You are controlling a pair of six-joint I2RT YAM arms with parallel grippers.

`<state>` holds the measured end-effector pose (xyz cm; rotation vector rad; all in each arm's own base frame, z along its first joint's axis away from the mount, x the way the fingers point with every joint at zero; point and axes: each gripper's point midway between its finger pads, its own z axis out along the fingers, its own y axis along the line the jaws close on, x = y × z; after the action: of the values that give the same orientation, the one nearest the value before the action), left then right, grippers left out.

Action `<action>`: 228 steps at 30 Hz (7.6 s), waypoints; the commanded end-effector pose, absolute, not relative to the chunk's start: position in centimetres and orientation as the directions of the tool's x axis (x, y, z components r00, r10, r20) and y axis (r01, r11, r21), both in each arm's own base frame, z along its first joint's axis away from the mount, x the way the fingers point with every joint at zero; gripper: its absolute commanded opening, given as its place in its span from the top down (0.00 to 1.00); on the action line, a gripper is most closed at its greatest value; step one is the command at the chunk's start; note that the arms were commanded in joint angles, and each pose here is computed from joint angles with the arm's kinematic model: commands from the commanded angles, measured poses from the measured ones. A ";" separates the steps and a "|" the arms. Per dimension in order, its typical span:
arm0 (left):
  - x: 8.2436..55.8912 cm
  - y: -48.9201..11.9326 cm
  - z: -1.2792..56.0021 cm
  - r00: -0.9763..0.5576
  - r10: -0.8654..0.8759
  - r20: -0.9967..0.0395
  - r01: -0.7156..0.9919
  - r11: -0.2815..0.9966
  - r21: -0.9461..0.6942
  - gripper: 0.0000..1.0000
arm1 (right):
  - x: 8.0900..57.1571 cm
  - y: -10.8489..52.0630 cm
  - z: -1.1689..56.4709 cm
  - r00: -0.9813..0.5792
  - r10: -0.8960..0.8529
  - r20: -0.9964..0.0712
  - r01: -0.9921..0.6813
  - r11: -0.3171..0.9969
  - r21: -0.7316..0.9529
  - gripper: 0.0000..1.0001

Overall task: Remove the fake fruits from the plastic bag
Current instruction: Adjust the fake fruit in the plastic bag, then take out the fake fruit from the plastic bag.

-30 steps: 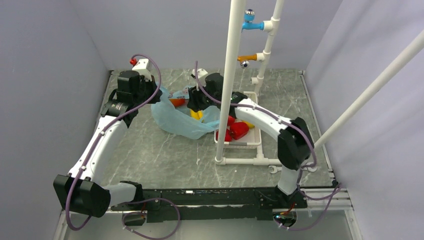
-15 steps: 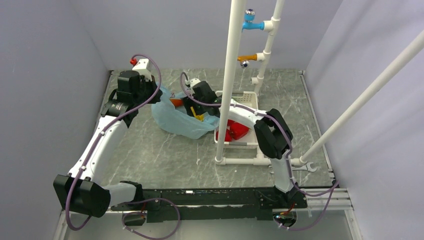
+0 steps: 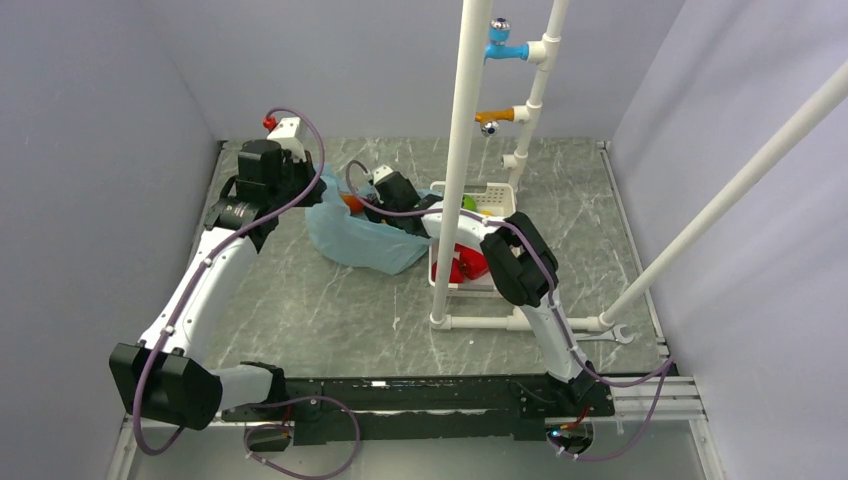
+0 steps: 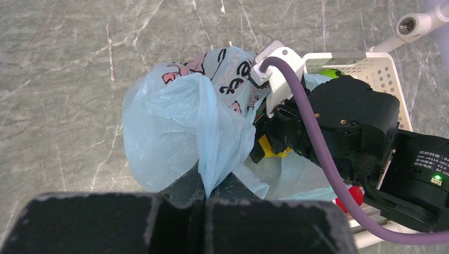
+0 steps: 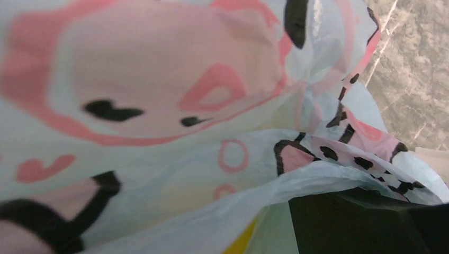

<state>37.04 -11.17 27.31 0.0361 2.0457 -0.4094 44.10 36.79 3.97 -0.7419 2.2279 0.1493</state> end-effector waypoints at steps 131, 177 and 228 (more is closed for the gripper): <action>36.3 -11.8 31.8 -0.360 -0.138 -0.923 0.254 0.937 -0.240 1.00 | 38.0 41.4 24.4 -0.589 0.052 -0.807 -0.731 0.392 0.559 0.86; 36.5 -14.7 29.6 -0.452 -0.051 -0.891 0.344 0.911 -0.227 1.00 | 35.0 40.7 16.4 -0.527 -0.345 -0.777 -0.738 0.639 0.218 0.15; 36.6 -12.8 30.1 -0.413 -0.079 -0.907 0.247 0.949 -0.195 1.00 | 33.7 40.0 22.1 -0.390 -0.173 -0.904 -0.855 0.432 0.286 0.94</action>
<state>36.59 -13.33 27.09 0.1450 2.0684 -0.3792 33.87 39.70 18.46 -0.9038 1.9670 0.8047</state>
